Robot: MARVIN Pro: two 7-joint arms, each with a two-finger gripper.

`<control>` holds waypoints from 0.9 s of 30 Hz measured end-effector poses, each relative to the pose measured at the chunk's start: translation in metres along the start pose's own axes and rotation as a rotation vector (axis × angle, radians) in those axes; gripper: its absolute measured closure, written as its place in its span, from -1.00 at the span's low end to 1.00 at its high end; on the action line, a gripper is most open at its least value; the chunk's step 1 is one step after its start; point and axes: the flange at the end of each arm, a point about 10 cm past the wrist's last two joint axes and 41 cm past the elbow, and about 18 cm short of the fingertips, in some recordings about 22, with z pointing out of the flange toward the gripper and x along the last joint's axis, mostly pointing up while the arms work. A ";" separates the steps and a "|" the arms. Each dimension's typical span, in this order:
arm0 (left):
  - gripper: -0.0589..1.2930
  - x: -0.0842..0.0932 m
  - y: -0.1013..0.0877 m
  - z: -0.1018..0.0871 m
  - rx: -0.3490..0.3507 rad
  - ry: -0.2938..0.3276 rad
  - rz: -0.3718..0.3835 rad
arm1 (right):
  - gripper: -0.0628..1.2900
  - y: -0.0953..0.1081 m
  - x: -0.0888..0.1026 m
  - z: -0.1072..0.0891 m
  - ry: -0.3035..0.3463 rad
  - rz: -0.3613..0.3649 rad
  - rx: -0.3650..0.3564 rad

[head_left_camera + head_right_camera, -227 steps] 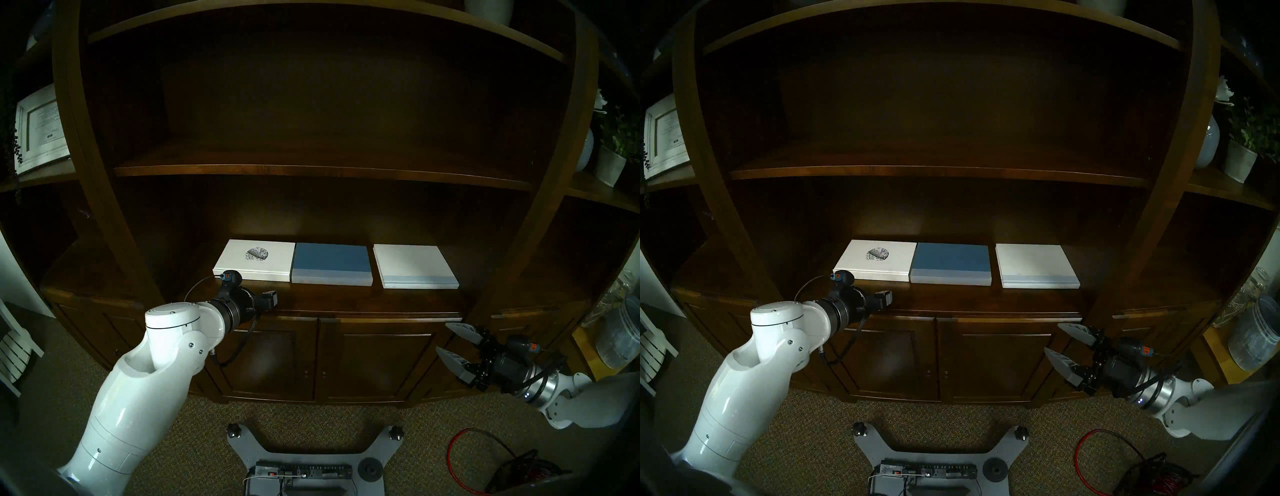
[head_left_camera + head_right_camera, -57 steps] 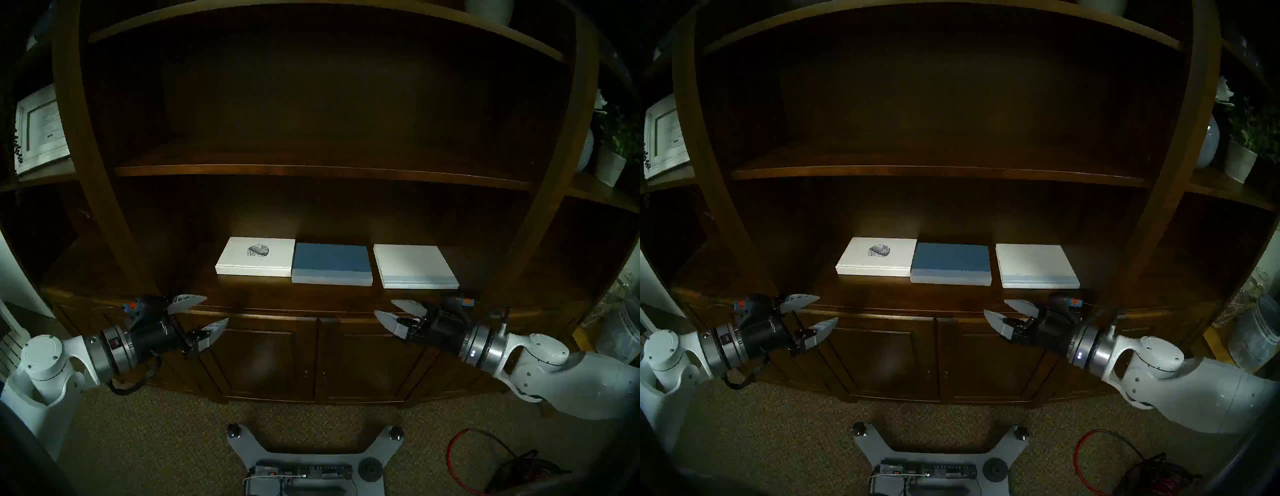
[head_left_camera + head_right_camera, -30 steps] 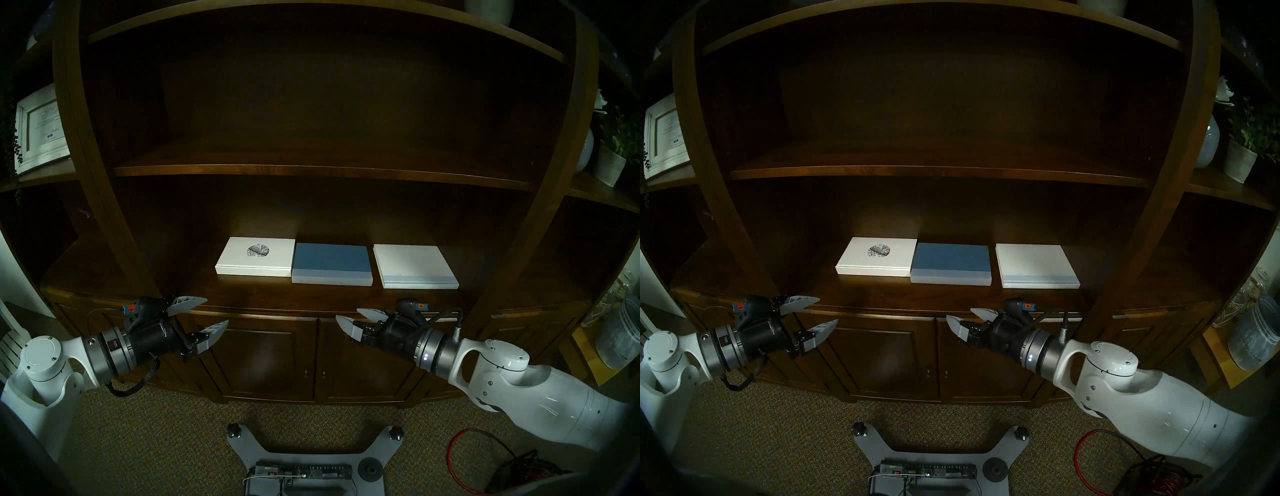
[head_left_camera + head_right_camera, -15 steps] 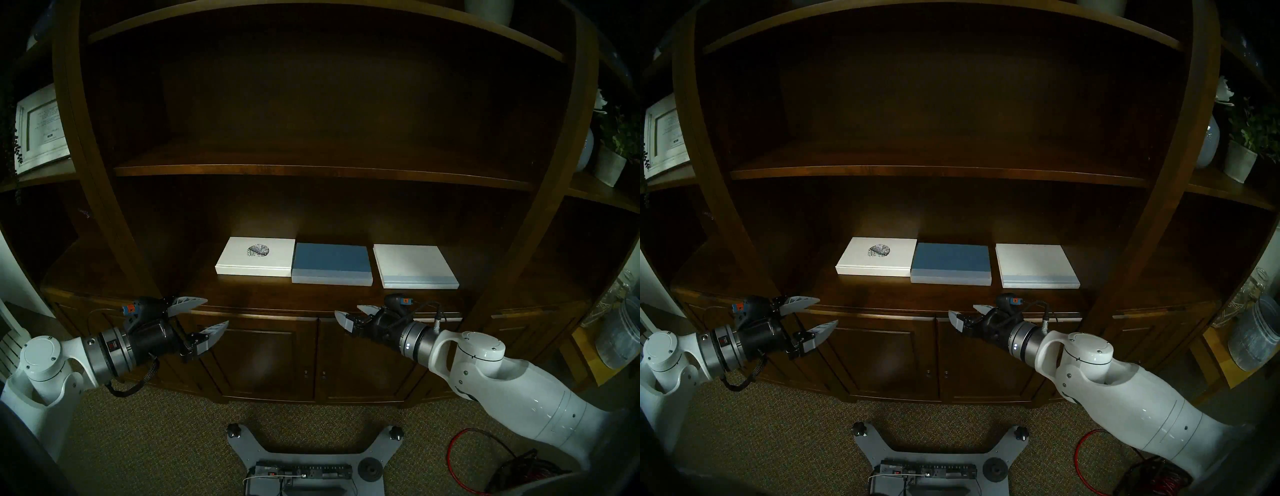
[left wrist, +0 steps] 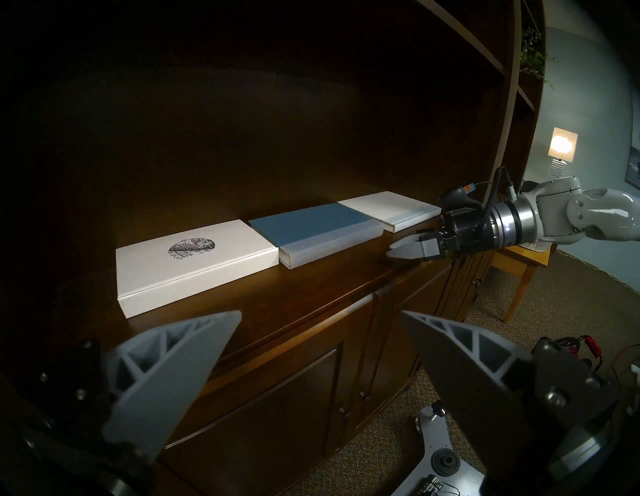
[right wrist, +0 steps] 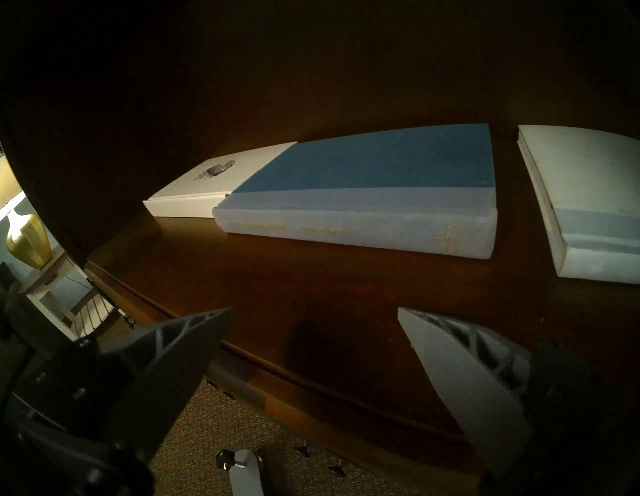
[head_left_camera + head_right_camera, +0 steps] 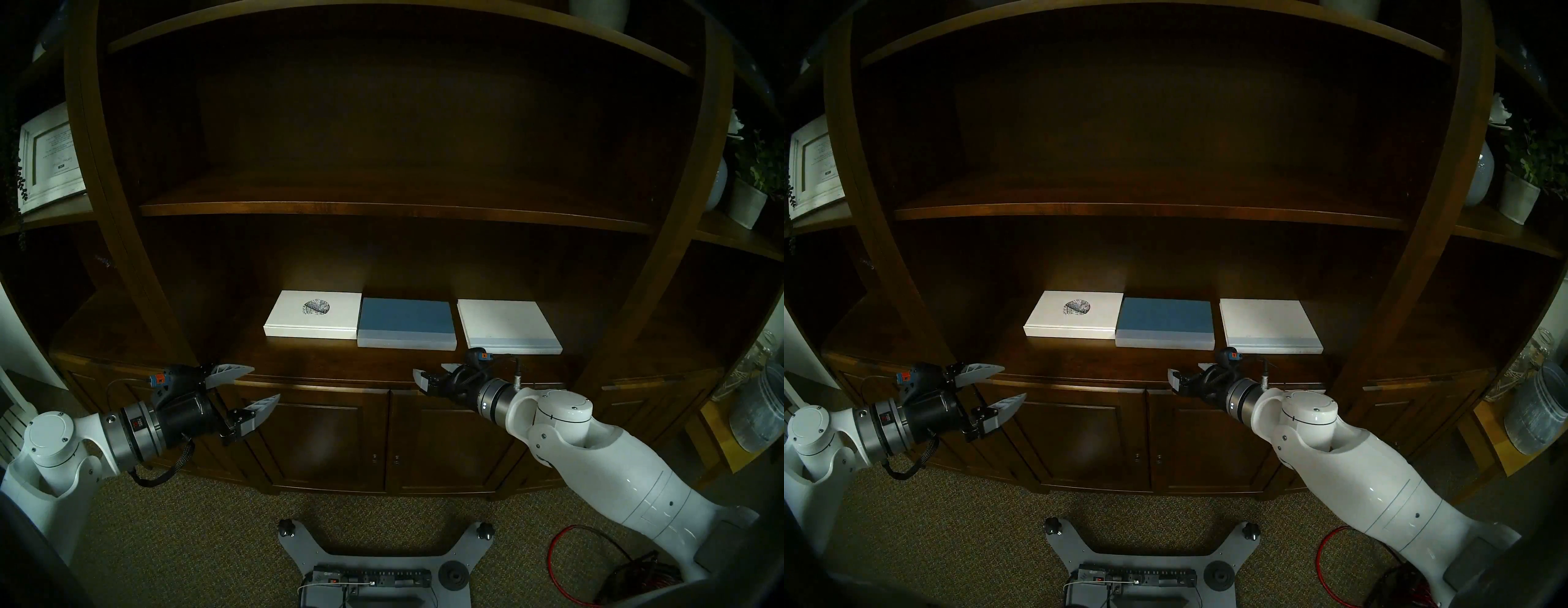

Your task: Close the books and align them horizontally on the shelf

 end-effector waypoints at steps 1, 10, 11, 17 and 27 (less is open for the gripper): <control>-0.94 0.000 0.000 0.000 0.000 0.000 0.000 | -0.92 0.000 0.001 0.004 -0.003 -0.003 -0.008; -0.94 0.000 0.000 0.000 -0.004 0.000 0.000 | -0.92 -0.004 0.012 0.032 -0.005 -0.031 -0.049; -0.94 0.000 0.000 -0.001 -0.005 0.000 0.000 | -0.92 -0.004 0.014 0.035 -0.006 -0.034 -0.054; -0.94 0.000 0.000 -0.001 -0.007 0.000 0.001 | -0.92 -0.012 0.022 0.057 -0.014 -0.063 -0.083; -0.94 0.000 -0.001 -0.001 -0.009 0.002 0.003 | -0.92 -0.018 0.033 0.088 -0.038 -0.121 -0.153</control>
